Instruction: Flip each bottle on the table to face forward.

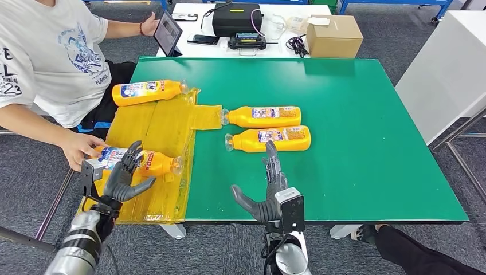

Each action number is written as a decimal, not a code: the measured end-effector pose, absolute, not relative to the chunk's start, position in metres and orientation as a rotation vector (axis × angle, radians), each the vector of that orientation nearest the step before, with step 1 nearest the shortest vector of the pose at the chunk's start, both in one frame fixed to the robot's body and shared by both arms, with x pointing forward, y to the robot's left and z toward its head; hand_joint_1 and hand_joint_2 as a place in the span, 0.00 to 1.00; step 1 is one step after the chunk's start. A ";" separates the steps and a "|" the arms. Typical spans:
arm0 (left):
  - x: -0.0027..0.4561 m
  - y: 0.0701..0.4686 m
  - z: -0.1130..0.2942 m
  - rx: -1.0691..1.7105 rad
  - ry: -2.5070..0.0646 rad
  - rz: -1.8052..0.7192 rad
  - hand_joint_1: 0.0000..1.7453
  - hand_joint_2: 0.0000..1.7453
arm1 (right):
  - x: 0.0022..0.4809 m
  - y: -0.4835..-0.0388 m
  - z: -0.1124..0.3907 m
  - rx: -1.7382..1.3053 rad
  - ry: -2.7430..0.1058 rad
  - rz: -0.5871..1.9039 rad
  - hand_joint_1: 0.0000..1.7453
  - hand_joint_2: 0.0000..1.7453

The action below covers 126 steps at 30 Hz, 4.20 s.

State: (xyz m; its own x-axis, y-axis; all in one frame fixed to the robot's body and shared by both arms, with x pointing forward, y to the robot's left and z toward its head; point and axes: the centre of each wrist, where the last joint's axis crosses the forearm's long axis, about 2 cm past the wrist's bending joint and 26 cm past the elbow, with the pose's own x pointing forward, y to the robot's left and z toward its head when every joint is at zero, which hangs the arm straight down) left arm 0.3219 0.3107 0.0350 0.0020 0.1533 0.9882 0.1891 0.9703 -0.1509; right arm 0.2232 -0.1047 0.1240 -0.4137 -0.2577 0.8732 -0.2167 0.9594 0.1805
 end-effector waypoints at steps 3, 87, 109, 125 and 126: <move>0.316 0.305 0.035 -0.290 -1.585 0.010 0.00 1.00 | 0.223 -0.104 0.122 0.337 -2.007 -0.045 0.00 1.00; 0.280 0.211 0.069 0.167 -1.857 0.146 0.00 1.00 | 0.292 -0.189 0.079 -0.142 -1.568 0.923 0.00 1.00; 0.282 0.214 0.066 0.170 -1.862 0.117 0.00 1.00 | 0.309 -0.170 0.092 -0.182 -1.557 1.058 0.00 1.00; 0.281 0.213 0.059 0.165 -1.845 0.108 0.00 1.00 | 0.305 -0.174 0.097 -0.105 -1.611 1.009 0.00 1.00; 0.281 0.212 0.058 0.163 -1.842 0.106 0.00 1.00 | 0.305 -0.174 0.098 -0.103 -1.618 1.007 0.00 1.00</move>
